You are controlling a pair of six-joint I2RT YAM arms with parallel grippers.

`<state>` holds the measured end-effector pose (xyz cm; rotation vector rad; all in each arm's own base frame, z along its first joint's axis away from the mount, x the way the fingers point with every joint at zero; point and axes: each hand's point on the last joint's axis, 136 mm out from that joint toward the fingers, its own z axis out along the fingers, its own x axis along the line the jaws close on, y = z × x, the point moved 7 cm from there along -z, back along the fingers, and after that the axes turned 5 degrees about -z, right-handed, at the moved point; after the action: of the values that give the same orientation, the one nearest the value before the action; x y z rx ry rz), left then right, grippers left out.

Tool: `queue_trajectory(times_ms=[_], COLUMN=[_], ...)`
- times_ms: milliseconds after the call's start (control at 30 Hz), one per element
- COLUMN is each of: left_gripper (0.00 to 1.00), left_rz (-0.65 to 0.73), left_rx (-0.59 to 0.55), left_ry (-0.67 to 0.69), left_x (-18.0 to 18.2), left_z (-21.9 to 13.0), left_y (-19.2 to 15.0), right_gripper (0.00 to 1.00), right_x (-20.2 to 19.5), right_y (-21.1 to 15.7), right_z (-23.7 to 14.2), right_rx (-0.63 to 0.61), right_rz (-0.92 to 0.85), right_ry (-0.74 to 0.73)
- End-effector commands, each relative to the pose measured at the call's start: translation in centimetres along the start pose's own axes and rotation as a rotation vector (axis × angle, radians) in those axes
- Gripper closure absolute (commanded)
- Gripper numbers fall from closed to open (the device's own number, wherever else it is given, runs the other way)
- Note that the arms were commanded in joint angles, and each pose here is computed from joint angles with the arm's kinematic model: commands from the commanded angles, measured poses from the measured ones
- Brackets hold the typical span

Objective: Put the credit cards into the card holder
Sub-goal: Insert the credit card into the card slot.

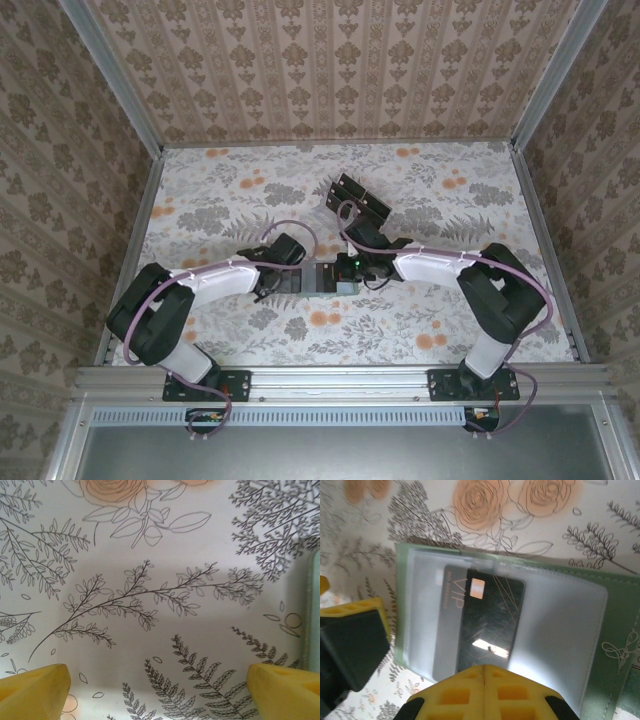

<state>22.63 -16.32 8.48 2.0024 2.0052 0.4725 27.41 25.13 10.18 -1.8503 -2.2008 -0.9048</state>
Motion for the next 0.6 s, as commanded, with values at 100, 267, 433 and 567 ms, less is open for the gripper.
queue_trajectory(times_ms=[100, 267, 433, 567], left_gripper=[0.0, 0.0, 0.0, 0.0], left_rz=[-0.002, 0.001, 0.002, 0.003], left_rx=[-0.014, -0.012, -0.006, -0.004], left_ry=[-0.014, -0.016, -0.018, -0.02], left_x=[0.2, 0.1, 0.0, -0.1], left_z=[-0.1, 0.2, 0.5, 0.6], left_y=[0.0, 0.0, 0.0, -0.1], right_gripper=[1.0, 1.0, 1.0, 1.0], right_x=[-0.8, -1.1, -0.9, -0.5], right_y=[-0.1, -0.2, 0.0, 0.2], right_z=[0.9, 1.6, 2.2, 2.5], right_rx=[0.027, 0.04, 0.046, 0.05], right_rz=[-0.012, -0.009, -0.011, -0.015], right_ry=[-0.086, -0.101, -0.094, -0.082])
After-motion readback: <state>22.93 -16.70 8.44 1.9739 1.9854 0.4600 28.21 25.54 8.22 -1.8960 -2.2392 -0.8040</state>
